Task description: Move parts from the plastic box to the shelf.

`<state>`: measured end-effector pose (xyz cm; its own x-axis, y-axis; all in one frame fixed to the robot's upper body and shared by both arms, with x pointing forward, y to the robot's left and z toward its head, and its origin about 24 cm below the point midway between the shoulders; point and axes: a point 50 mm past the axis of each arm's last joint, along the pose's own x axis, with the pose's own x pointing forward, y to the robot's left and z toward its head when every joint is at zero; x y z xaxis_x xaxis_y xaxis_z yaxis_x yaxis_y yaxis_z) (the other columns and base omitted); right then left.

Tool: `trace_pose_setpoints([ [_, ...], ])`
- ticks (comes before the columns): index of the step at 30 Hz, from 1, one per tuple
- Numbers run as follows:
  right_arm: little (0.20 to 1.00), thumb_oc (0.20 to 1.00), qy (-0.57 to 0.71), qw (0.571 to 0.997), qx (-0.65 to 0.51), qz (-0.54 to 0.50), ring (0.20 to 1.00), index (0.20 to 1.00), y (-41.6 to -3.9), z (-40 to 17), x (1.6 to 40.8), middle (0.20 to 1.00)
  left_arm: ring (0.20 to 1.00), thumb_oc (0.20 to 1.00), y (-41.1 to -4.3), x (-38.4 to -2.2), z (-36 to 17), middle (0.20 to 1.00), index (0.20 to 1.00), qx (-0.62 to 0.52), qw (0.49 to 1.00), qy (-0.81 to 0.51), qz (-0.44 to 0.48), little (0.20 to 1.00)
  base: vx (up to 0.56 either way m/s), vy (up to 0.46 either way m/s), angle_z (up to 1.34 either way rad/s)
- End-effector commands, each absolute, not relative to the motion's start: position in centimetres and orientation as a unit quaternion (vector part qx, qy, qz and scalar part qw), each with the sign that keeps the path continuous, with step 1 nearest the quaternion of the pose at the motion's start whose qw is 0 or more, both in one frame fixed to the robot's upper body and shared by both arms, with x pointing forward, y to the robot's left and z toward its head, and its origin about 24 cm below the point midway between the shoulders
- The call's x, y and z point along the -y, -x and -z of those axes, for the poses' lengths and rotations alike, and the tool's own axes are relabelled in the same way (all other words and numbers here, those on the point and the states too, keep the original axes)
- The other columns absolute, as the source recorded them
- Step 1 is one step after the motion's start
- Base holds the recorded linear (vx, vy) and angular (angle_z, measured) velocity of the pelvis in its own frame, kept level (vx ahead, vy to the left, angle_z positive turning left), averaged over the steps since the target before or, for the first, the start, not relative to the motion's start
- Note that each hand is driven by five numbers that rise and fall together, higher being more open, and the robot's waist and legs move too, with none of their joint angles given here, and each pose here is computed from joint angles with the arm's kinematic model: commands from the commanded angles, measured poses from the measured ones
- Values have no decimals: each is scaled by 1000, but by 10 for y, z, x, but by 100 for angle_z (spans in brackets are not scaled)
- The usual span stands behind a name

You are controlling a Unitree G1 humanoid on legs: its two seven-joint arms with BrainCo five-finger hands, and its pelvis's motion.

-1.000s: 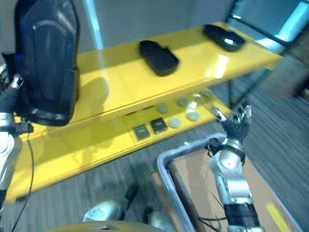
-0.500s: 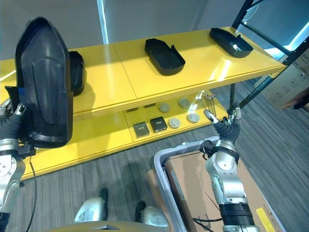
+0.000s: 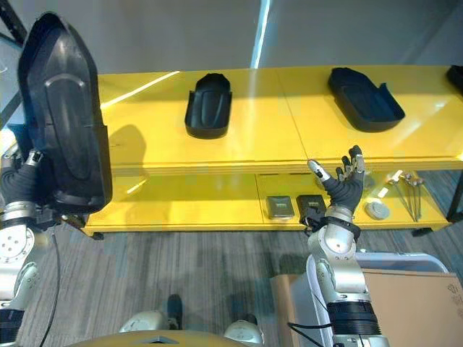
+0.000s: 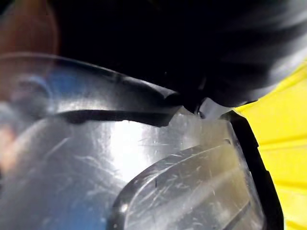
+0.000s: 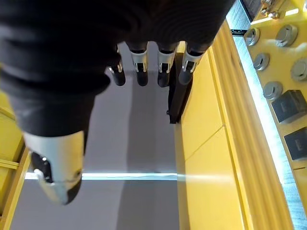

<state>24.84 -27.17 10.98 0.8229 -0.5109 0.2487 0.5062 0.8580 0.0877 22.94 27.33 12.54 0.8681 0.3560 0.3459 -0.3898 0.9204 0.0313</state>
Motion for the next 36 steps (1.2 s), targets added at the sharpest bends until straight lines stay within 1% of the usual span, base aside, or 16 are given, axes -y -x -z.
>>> trace_pose_setpoints([
  [1,1000,1000,-3,946,186,265,1000,1000,-251,-128,270,1000,200,200,-222,-276,-161,200,200,260,948,-59,-176,200,45,195,2],
  [4,1000,1000,-15,942,187,278,1000,1000,-251,-126,270,1000,200,200,-220,-278,-168,200,200,275,944,-72,-170,200,47,281,2],
  [8,1000,1000,-14,933,190,307,1000,1000,-248,-122,273,1000,200,200,-225,-271,-176,200,200,286,944,-78,-147,200,38,278,29],
  [11,1000,1000,-18,928,180,327,1000,1000,-239,-119,283,1000,200,200,-231,-267,-179,200,200,279,946,-82,-143,200,69,139,75],
  [17,1000,1000,-7,934,177,311,1000,1000,-240,-126,289,1000,200,200,-243,-256,-173,200,200,266,949,-73,-152,200,112,-19,69],
  [20,1000,1000,-6,936,171,308,1000,1000,-239,-124,290,1000,200,200,-241,-252,-167,200,200,261,952,-72,-142,200,162,-29,50],
  [24,1000,1000,-1,938,162,306,1000,1000,-237,-118,293,1000,200,200,-239,-248,-160,200,200,254,956,-61,-131,200,143,-62,-10],
  [27,1000,1000,3,939,166,302,1000,1000,-236,-119,293,1000,200,200,-237,-248,-159,200,200,256,957,-56,-126,200,136,-68,52],
  [36,1000,1000,5,933,171,315,1000,1000,-231,-120,298,1000,200,200,-241,-235,-159,200,200,256,960,-40,-103,200,77,-78,-16],
])
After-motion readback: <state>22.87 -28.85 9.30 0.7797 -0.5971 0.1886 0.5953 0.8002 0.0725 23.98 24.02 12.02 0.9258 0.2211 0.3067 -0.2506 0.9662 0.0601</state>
